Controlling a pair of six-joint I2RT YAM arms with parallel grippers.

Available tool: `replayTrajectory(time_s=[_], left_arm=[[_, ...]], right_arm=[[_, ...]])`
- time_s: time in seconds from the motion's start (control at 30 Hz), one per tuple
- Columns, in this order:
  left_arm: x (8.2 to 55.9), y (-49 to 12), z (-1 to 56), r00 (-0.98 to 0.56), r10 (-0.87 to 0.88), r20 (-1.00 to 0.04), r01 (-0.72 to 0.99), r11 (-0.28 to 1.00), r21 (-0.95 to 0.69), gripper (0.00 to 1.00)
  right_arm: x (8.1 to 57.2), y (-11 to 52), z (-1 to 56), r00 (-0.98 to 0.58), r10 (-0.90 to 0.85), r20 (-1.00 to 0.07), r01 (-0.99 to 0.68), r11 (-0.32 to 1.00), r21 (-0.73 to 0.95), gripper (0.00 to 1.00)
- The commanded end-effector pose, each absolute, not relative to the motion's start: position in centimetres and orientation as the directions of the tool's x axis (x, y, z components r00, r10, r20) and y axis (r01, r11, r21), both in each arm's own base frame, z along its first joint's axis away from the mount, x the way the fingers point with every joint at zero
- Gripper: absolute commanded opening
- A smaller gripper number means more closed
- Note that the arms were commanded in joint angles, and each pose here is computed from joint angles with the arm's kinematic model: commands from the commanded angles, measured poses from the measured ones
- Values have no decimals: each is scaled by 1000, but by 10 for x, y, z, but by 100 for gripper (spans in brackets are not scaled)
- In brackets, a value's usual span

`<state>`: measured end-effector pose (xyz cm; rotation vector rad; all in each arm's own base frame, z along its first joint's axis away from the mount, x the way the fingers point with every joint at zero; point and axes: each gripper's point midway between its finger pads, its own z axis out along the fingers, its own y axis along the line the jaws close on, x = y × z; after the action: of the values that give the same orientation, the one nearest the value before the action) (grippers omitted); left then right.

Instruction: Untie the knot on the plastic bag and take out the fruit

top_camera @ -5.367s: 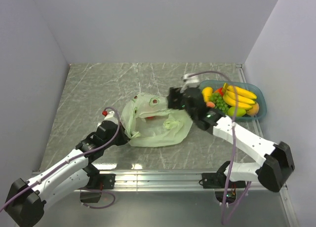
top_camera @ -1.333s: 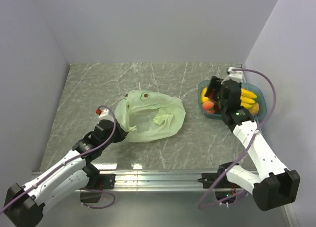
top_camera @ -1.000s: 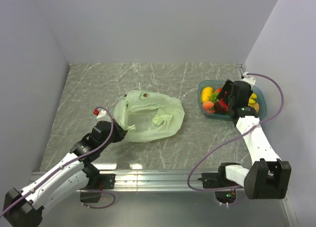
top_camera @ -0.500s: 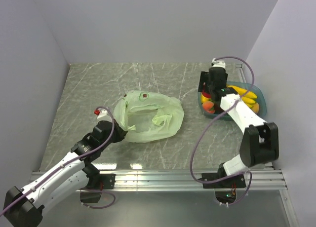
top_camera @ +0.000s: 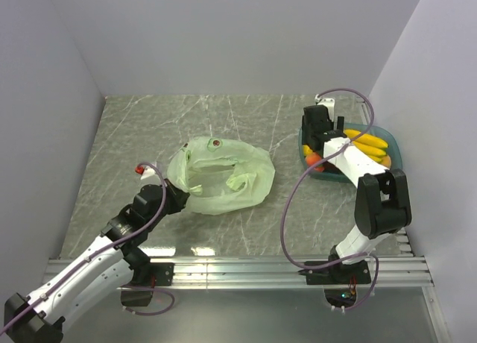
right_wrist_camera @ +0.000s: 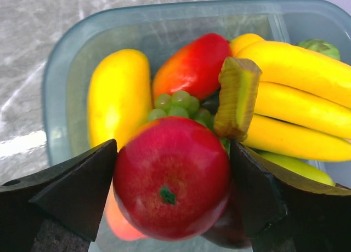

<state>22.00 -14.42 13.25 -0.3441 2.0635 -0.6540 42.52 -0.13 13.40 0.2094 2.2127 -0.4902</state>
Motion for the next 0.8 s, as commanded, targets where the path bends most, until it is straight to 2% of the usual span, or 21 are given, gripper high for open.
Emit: replayTrajectory(time_s=[0.0,0.23,0.33,0.47,0.67,0.77], left_arm=[[224,-139,135,-513,-485,-708,-4,826,-563,1],[228,-139,134,-510,-487,-709,-18,830,-557,1],[231,-127,134,-477,-516,-711,-83,832,-548,1],[240,-101,147,-365,-576,-731,-200,816,-543,1],[265,-39,185,-163,-567,-808,-358,797,-487,0],[286,-12,182,-167,-595,-786,-444,757,-478,0]], right_arm=[[434,12,175,-545,-20,-838,322,918,-231,90],[433,16,173,-556,1,-831,328,919,-218,94],[429,26,191,-517,-3,-856,305,934,-187,93],[413,43,251,-387,34,-921,248,966,-69,94],[372,47,329,-207,111,-972,179,981,74,94],[347,48,359,-131,144,-981,121,984,128,93]])
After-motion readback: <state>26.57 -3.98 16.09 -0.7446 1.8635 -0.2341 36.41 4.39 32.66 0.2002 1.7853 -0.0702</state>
